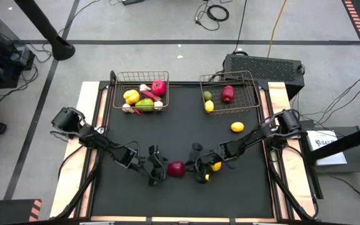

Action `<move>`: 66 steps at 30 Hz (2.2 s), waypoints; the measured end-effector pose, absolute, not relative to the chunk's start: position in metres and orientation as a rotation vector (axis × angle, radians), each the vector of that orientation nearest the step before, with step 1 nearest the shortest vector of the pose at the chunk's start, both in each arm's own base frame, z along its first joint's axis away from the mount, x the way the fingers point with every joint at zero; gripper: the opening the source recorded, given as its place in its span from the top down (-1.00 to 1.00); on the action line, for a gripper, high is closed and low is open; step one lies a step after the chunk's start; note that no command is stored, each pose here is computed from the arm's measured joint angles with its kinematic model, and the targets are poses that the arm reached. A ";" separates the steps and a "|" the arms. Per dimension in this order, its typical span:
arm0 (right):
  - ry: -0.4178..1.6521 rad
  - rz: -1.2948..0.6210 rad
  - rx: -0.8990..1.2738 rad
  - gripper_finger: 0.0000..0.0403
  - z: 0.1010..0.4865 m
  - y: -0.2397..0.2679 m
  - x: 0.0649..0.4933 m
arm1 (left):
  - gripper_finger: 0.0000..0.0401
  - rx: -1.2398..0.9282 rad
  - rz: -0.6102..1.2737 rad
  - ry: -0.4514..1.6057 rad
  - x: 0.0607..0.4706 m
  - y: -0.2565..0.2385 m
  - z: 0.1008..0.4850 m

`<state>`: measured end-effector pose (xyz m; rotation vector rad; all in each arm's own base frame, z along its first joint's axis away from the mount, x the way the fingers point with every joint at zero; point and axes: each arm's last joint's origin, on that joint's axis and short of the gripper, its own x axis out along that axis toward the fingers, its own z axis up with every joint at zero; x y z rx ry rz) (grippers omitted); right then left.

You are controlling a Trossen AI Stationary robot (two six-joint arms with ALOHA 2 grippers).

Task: Sort produce into baskets
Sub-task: Put the red apple into the right wire basket

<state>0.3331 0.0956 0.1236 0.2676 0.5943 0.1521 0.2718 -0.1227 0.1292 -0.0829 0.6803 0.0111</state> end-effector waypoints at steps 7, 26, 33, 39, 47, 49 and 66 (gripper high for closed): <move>0.601 0.149 0.297 0.54 0.119 0.090 0.336 | -0.49 -0.082 0.011 0.681 0.272 -0.122 0.129; 0.549 0.133 0.321 0.50 0.123 0.083 0.340 | -0.49 -0.037 -0.003 0.675 0.273 -0.121 0.130; 0.548 0.127 0.311 0.48 0.123 0.077 0.341 | -0.49 -0.024 -0.012 0.677 0.273 -0.120 0.130; 0.518 0.123 0.304 0.50 0.126 0.075 0.343 | -0.49 -0.022 -0.023 0.675 0.273 -0.121 0.130; 0.546 0.203 0.345 0.50 0.125 0.073 0.343 | -0.49 -0.005 -0.037 0.650 0.275 -0.122 0.132; 0.544 0.198 0.346 0.51 0.125 0.072 0.343 | -0.49 -0.007 -0.038 0.645 0.275 -0.122 0.132; 0.533 0.170 0.346 0.56 0.126 0.071 0.344 | -0.49 -0.008 -0.037 0.646 0.275 -0.122 0.132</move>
